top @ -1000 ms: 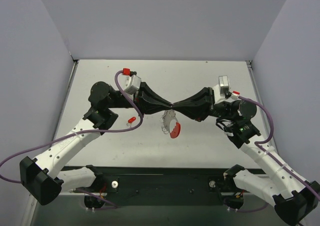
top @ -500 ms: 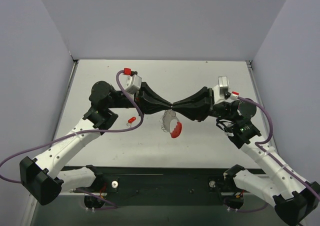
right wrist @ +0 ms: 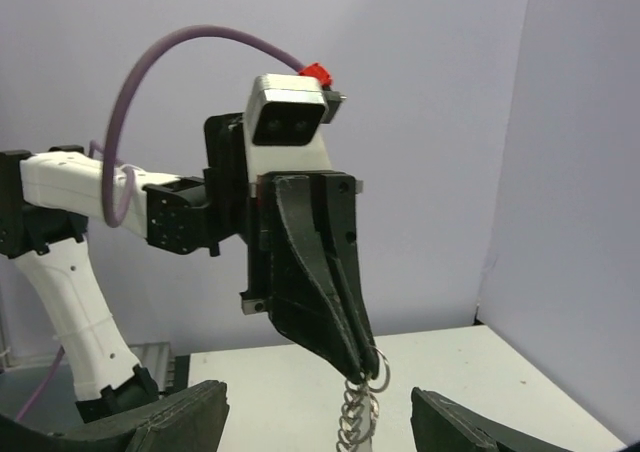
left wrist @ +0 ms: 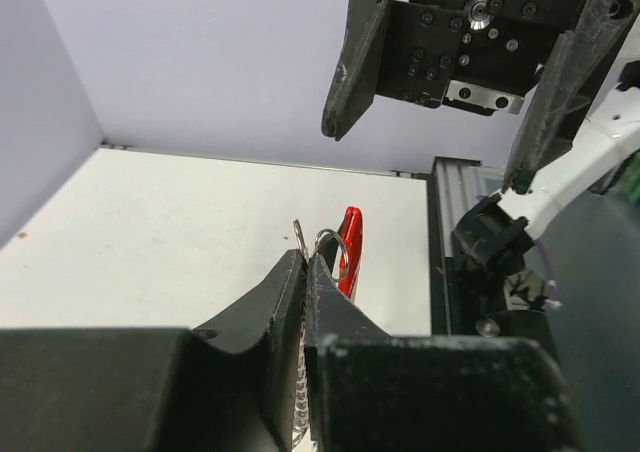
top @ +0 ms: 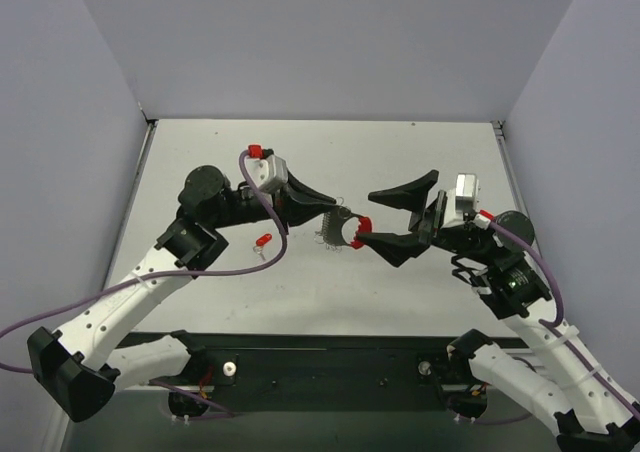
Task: Put the keys on the keyring
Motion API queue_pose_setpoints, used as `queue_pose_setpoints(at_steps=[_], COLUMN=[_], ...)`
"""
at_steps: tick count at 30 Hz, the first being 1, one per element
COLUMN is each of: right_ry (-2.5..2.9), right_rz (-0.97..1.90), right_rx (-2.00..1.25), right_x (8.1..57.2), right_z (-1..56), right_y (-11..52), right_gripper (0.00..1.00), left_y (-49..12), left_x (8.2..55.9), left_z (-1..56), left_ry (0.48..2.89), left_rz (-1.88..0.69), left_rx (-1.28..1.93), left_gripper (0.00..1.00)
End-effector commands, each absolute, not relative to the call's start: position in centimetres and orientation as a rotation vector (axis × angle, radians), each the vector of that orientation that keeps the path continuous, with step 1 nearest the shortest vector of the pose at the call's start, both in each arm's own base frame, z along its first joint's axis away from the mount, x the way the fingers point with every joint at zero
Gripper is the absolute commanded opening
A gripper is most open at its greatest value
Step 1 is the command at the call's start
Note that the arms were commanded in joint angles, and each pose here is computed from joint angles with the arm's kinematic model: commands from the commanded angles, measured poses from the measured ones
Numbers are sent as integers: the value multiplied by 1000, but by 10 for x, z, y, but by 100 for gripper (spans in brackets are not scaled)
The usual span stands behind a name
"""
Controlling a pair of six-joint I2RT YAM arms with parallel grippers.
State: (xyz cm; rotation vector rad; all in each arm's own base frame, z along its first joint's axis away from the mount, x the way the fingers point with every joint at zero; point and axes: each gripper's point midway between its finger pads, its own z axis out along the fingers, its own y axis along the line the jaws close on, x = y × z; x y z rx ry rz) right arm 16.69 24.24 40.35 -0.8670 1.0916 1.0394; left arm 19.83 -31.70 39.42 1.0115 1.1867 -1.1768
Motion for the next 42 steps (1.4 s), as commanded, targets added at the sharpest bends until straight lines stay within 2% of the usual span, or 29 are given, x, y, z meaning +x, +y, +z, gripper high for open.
queue_pose_setpoints(at_steps=[1,14,25,26,27,28,29,36,42], right_ry=[1056,1137,1232,1260,1281,1311,1357,1591,1730], right_rz=[890,864,873,873,874,863,864,840,830], right_rx=[-852,-850,-824,-808,-796,-777,-763,-656,-599], right_x=[177,199,222,229,233,239,248,282,301], right_z=[419,400,383,379,376,371,362,318,273], right_y=[230,234,243,245,246,246,249,256,261], right_gripper=[74,74,75,75,80,88,100,100,100], left_y=[-304,-288,-271,-266,-264,-261,-256,-229,-178], left_x=[192,163,159,165,169,172,178,221,267], left_z=[410,393,381,384,382,381,382,364,345], left_ry=[1073,857,837,855,878,899,925,1122,1299], left_rz=[-1026,-785,-712,-684,-674,-664,-642,-522,-486], left_rx=[998,1094,1055,1015,995,973,932,703,386], left_gripper=[0,0,0,0,0,0,0,0,0])
